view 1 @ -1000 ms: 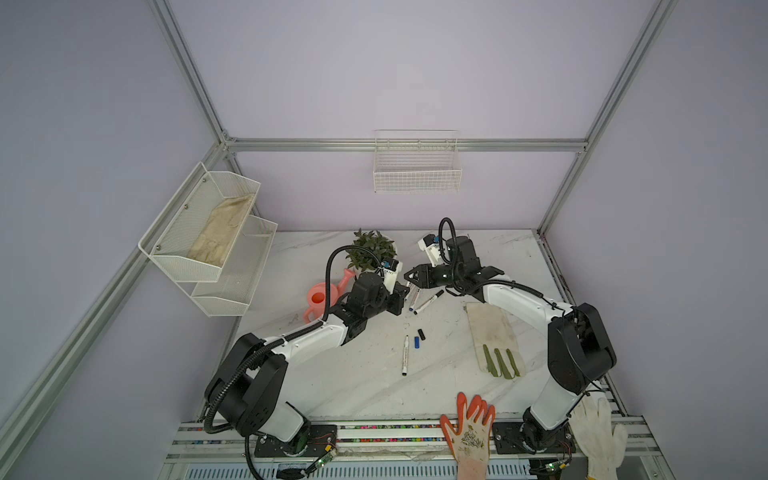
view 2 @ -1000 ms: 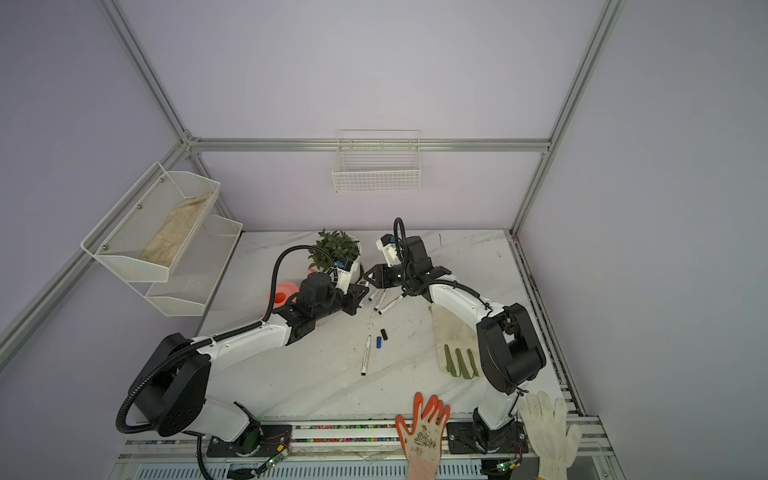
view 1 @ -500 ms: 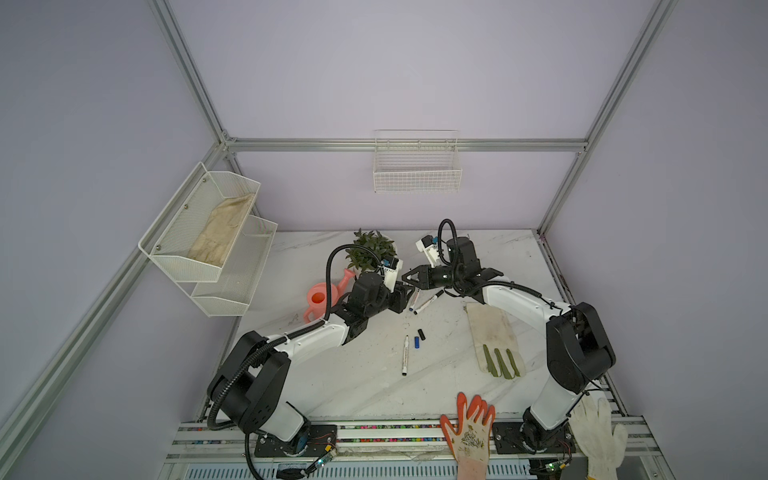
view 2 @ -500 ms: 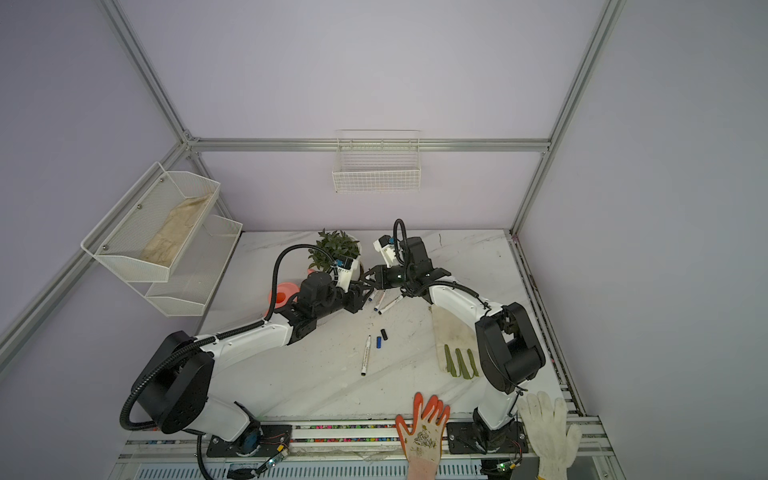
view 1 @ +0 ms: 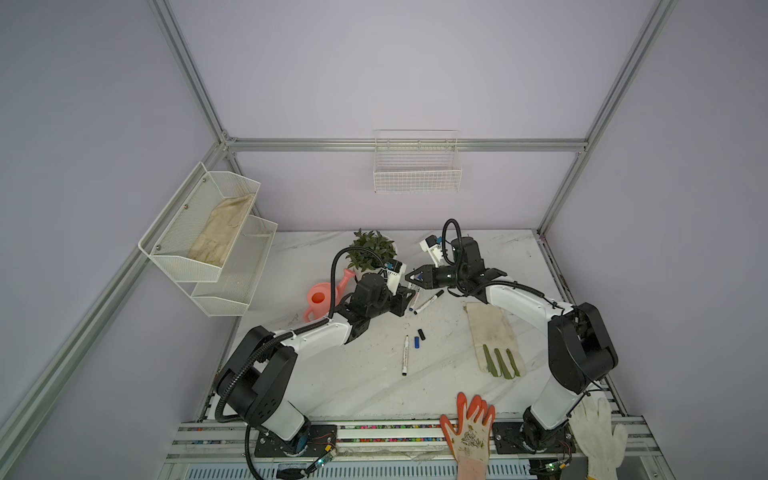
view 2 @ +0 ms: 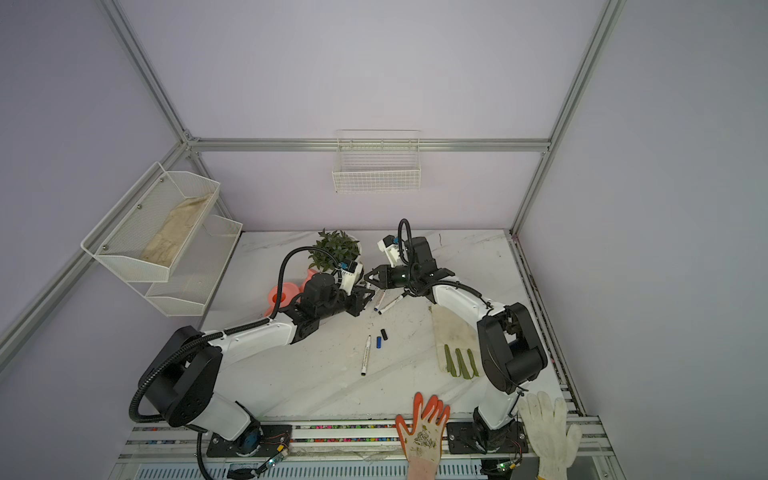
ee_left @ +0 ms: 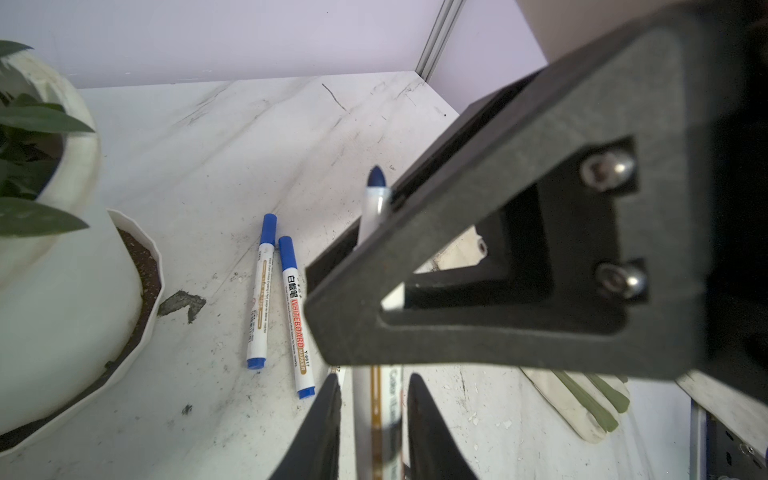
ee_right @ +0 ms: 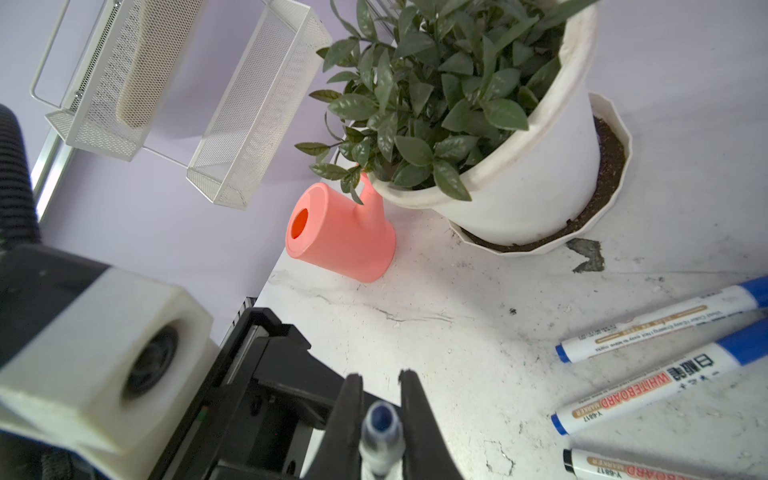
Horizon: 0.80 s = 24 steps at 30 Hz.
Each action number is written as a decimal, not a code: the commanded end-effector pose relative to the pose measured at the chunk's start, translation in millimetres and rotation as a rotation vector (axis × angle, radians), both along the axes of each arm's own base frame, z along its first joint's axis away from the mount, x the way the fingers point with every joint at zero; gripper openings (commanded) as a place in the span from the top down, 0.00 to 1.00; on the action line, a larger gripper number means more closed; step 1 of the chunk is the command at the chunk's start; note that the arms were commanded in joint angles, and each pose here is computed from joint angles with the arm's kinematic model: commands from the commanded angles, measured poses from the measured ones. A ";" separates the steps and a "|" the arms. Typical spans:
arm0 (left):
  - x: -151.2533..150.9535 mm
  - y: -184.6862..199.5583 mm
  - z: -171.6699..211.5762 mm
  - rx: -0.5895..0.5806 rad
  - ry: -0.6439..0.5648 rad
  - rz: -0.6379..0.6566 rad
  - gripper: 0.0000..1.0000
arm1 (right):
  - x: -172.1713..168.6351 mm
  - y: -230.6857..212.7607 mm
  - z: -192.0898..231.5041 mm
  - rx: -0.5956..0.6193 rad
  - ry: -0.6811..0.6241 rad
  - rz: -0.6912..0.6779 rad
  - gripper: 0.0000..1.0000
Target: Insert the pens into the pen caps
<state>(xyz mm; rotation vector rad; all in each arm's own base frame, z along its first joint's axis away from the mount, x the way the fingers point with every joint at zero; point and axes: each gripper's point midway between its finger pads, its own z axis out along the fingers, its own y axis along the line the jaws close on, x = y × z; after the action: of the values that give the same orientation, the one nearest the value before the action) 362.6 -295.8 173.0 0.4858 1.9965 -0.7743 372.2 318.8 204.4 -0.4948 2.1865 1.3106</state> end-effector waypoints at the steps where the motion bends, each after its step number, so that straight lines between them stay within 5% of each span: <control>1: 9.3 -16.2 52.4 -0.088 -0.104 -0.041 0.73 | -5.1 -1.1 21.0 0.049 -0.037 0.019 1.00; 9: 13.1 -21.8 57.5 -0.106 -0.119 -0.054 0.77 | -7.4 -1.4 21.6 0.058 -0.030 0.034 1.00; 15: 11.8 -21.2 57.2 -0.106 -0.114 -0.054 0.99 | -6.0 -6.4 24.4 0.063 -0.034 0.028 1.00; 18: 14.2 -13.8 61.9 -0.119 -0.126 -0.009 1.00 | -6.6 -10.0 20.0 0.042 -0.026 0.011 1.00; 21: 29.1 10.1 58.4 -0.109 -0.107 0.150 1.00 | -11.3 -16.1 4.3 -0.043 -0.008 -0.022 0.75; 24: 40.8 40.4 52.5 -0.073 -0.094 0.326 1.00 | -29.3 -25.0 -23.9 -0.167 0.016 -0.025 0.68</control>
<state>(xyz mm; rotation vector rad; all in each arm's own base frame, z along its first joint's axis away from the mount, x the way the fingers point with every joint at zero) 377.7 -285.9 176.5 0.3596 1.9941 -0.7184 360.3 307.3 203.7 -0.5036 2.2127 1.2545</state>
